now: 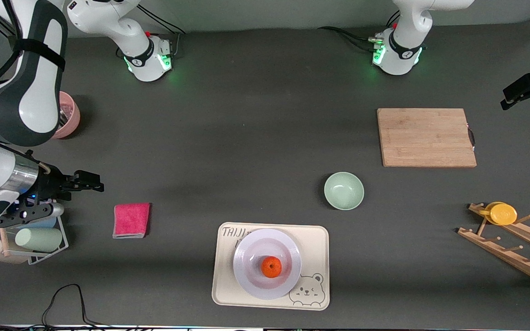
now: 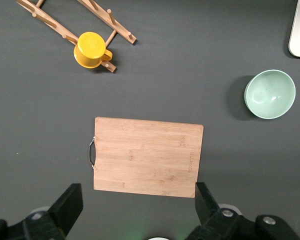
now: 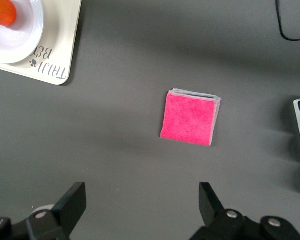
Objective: Place orange and plate with both arms
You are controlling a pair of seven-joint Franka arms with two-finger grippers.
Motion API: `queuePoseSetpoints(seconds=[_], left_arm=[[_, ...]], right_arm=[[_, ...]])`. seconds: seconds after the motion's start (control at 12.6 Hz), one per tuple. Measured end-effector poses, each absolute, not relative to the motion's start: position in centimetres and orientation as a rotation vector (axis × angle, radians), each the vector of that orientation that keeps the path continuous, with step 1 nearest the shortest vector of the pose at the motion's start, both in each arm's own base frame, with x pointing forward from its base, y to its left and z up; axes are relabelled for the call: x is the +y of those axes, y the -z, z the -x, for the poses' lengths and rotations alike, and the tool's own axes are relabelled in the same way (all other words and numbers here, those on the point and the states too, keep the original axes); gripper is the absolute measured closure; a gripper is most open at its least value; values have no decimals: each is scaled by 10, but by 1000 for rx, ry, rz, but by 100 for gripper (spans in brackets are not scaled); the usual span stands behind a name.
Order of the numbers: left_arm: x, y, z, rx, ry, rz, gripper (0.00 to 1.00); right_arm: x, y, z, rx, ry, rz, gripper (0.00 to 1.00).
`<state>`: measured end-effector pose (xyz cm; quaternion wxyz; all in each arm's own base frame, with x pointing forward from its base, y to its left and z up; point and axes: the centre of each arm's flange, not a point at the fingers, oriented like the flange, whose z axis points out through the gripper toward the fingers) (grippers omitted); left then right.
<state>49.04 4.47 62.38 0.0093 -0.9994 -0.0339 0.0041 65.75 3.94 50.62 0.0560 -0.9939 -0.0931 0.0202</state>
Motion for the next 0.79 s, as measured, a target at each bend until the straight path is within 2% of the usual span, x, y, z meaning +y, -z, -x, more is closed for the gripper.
queuePoseSetpoints(seconds=[0.47, 0.79], left_arm=[[42, -619, -503, -96, -40, 3112, 0], [41, -612, -512, -89, -79, 3110, 0]], right_arm=[[29, -526, -643, -323, -129, 3064, 0], [35, -557, -610, -324, -114, 3046, 0]])
